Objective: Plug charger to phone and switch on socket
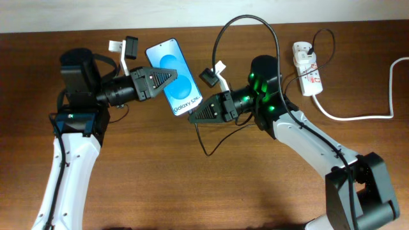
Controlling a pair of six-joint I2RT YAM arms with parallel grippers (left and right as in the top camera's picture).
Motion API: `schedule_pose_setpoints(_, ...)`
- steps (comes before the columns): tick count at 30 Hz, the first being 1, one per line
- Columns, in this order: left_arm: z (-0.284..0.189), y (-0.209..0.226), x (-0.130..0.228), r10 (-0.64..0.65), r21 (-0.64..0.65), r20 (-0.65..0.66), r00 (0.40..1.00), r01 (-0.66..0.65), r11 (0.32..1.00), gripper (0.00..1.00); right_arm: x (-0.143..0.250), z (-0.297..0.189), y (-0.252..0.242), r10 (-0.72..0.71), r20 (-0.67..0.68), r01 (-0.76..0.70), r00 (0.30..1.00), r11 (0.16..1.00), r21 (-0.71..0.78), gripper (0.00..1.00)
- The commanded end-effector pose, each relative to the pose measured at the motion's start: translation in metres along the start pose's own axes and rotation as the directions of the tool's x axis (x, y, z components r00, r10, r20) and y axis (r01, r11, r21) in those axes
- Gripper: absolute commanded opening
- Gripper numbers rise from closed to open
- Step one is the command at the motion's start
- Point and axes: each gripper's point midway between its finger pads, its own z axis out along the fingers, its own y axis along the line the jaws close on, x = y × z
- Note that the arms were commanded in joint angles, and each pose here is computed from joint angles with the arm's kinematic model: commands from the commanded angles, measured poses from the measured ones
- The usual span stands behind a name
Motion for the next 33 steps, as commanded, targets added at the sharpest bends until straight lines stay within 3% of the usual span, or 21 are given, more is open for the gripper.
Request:
schedule_pose_setpoints(1, 0.034, -0.022, 0.087, -0.061, 0.156, -0.287, 0.956, 0.110, 0.982, 0.00, -0.109, -0.028, 0.047, -0.304, 0.350, 0.238, 0.886, 0.946, 0.220, 0.04)
schedule_pose_setpoints(8, 0.045, -0.036, 0.103, -0.037, 0.191, -0.342, 0.939, 0.108, 0.976, 0.00, -0.110, -0.029, 0.047, -0.306, 0.355, 0.238, 0.883, 0.945, 0.223, 0.04)
schedule_pose_setpoints(13, 0.016, -0.043, 0.089, -0.049, 0.293, -0.344, 0.938, 0.156, 0.943, 0.00, -0.092, -0.022, 0.048, -0.321, 0.260, 0.280, 0.911, 0.943, 0.181, 0.04)
schedule_pose_setpoints(19, 0.011, -0.041, 0.085, -0.061, 0.295, -0.336, 0.940, 0.167, 0.941, 0.00, -0.087, -0.020, 0.052, -0.344, 0.232, 0.312, 0.910, 0.936, 0.163, 0.04)
schedule_pose_setpoints(27, 0.022, -0.011, 0.073, -0.096, 0.130, -0.242, 0.965, 0.130, 0.983, 0.00, -0.064, -0.016, 0.053, -0.281, 0.131, 0.271, 0.951, 0.959, 0.088, 0.14)
schedule_pose_setpoints(33, -0.005, 0.038, 0.034, -0.134, -0.054, -0.050, 0.990, 0.131, 0.990, 0.00, -0.050, -0.015, 0.035, -0.193, 0.095, 0.185, 0.977, 0.979, 0.088, 0.18)
